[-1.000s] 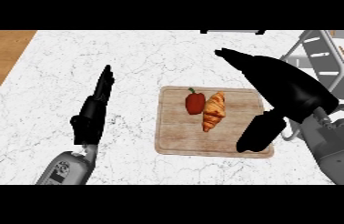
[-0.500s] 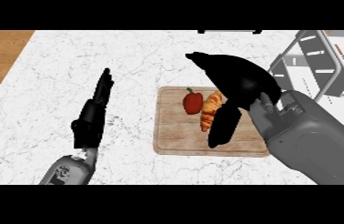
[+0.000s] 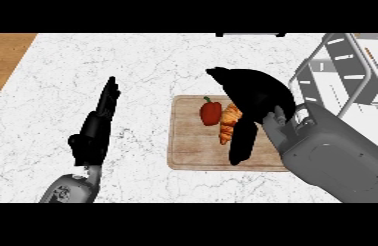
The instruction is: Pick the croissant from the cutting board and place it in the tiered basket
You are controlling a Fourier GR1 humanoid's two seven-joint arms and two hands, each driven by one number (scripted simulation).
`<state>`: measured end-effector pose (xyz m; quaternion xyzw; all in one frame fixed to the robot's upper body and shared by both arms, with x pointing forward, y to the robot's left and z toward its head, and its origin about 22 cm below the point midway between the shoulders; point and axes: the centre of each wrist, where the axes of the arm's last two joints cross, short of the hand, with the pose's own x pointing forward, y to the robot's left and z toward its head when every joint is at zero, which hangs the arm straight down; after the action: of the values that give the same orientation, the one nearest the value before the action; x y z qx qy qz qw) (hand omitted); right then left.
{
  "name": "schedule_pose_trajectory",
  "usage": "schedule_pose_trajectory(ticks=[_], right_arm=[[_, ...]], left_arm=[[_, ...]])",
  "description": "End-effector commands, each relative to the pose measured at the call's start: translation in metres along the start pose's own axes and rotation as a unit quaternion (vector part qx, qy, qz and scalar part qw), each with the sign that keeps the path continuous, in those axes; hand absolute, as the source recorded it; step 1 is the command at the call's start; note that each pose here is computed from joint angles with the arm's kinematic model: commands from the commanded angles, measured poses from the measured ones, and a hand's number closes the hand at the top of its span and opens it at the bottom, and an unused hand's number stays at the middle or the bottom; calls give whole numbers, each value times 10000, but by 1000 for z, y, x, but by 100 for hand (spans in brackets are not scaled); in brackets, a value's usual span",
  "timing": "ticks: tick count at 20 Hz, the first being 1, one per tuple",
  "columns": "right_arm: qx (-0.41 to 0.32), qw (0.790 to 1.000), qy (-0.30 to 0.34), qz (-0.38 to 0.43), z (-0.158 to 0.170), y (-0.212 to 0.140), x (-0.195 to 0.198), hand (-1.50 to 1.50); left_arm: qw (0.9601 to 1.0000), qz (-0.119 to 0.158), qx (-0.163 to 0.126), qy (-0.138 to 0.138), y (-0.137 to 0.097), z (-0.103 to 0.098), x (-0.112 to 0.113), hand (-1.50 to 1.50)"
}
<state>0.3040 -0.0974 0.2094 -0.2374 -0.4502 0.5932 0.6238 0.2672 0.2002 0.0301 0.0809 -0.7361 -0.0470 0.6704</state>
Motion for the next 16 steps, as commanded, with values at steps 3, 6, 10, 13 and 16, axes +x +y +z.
schedule_pose_trajectory(ticks=[3, 6, 10, 13, 16], right_arm=[[60, 9945, 798, 678, -2, 2, -1, -150], [93, 9935, 856, 748, -5, 16, -11, -150], [173, 9921, 680, 1044, 1, -8, -1, -150], [122, 9898, 537, 1315, -10, 23, -5, -150], [-50, 9879, 668, 1397, -12, 7, 1, -150]], left_arm=[[10000, -15, -41, 19, 5, -7, 0, 0], [9999, -123, 20, -95, -4, 0, 6, 0], [10000, -70, -5, 24, -14, 3, -13, 0], [10000, -15, 6, 41, -7, 5, 3, 0], [9999, -59, 102, -4, 15, -8, 8, 0]])
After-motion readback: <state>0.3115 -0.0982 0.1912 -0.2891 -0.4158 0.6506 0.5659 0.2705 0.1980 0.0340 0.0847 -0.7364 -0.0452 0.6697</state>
